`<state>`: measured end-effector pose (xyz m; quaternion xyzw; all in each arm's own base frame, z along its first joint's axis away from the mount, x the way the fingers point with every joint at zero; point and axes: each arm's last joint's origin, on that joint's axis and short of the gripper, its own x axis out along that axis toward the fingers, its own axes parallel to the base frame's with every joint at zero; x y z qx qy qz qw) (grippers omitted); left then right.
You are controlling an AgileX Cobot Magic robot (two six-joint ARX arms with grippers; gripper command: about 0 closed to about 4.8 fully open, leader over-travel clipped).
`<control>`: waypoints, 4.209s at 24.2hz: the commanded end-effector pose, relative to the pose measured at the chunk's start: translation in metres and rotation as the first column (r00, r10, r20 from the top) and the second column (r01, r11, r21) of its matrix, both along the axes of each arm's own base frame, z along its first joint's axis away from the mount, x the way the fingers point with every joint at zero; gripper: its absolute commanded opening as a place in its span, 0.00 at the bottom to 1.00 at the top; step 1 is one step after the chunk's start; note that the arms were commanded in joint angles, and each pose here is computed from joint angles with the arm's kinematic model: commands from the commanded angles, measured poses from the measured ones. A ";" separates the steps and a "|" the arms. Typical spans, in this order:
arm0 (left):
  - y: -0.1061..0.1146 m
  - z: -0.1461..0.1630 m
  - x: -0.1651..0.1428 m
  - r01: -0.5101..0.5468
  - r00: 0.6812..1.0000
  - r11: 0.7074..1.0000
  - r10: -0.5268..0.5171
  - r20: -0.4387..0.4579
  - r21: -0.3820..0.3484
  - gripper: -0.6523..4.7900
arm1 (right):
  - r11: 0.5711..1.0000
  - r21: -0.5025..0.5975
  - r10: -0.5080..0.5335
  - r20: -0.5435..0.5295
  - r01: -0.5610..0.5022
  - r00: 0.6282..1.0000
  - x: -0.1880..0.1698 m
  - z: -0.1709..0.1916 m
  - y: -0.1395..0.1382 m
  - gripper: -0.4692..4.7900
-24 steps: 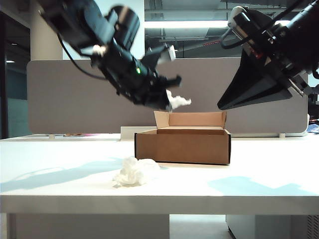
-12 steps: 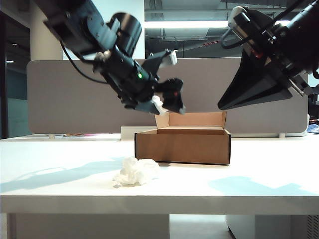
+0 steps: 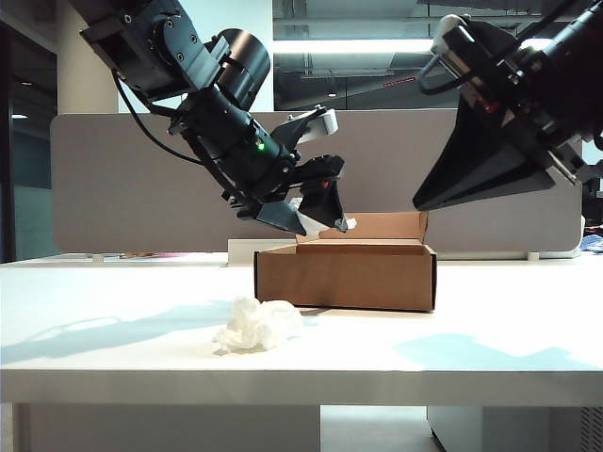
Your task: Pick up all the paper balls on the table and put them in the paper box.
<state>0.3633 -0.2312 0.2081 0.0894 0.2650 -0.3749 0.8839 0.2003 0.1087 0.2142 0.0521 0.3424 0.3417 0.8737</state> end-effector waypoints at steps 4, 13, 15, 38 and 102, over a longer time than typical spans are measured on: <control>-0.001 0.008 0.001 -0.011 1.000 0.999 0.011 0.003 -0.037 0.41 | 1.000 0.006 0.005 0.014 -0.005 1.000 0.000 0.003 0.001 0.08; -0.010 0.029 0.015 -0.019 0.998 1.000 0.020 -0.055 0.002 0.11 | 1.000 0.007 0.004 0.016 -0.005 1.000 0.001 0.003 0.001 0.08; -0.013 0.036 0.021 -0.044 0.994 0.999 0.043 -0.103 -0.005 0.11 | 1.000 0.006 0.004 0.013 -0.004 1.000 0.000 0.003 0.001 0.08; -0.011 0.024 0.014 -0.005 0.959 0.988 0.049 -0.279 0.157 0.85 | 1.000 0.023 -0.012 0.075 0.011 0.997 0.004 0.008 0.002 0.08; -0.009 0.058 0.030 0.399 0.917 0.916 -0.398 -0.042 0.029 1.00 | 0.972 0.224 0.017 0.215 -0.066 0.976 0.178 0.029 -0.008 0.08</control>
